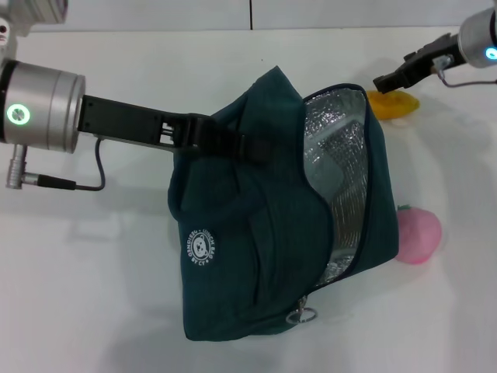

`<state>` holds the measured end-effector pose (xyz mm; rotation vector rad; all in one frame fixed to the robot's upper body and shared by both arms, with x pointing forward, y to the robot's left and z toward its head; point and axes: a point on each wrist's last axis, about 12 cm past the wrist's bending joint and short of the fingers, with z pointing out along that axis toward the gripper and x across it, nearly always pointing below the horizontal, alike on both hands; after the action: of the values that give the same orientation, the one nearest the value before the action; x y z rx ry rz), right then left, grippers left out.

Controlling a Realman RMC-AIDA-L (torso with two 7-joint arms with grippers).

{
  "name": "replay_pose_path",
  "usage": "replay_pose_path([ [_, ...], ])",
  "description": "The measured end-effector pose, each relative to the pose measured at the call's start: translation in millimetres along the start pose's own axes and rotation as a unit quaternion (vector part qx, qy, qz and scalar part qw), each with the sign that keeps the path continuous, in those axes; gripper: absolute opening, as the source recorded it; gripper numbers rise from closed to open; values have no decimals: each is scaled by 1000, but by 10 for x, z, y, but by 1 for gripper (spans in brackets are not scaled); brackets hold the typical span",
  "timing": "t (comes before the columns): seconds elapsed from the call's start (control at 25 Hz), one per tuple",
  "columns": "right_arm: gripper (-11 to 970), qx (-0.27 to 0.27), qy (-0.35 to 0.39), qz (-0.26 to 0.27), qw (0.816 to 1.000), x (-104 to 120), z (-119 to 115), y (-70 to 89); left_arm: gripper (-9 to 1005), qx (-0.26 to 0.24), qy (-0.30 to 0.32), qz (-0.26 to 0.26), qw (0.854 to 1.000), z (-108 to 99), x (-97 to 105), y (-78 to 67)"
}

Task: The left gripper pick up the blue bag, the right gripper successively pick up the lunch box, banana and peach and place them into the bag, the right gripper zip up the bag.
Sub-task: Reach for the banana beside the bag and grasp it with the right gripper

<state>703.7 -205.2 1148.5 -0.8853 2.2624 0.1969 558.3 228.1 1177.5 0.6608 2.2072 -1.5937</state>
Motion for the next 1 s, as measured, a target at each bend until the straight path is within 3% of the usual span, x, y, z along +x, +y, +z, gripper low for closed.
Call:
replay_pose_path([
  [0.2,725,-35,12,-8,999,-247,-212,-19,40,-2,-13,-5,1000,-102,52,16],
  [0.4,725,-17,-1,-7,1000,-322,-429,-108,41,-2,-19,-4,1000,-145,62,7],
  [0.72,725,9,10,17,1000,-127,-248,-174,41,2,-19,7,1000,-92,-6,-29],
  [1.0,725,10,18,9,1000,-51,-143,-124,41,0,-23,10,1000,-83,-20,-24],
])
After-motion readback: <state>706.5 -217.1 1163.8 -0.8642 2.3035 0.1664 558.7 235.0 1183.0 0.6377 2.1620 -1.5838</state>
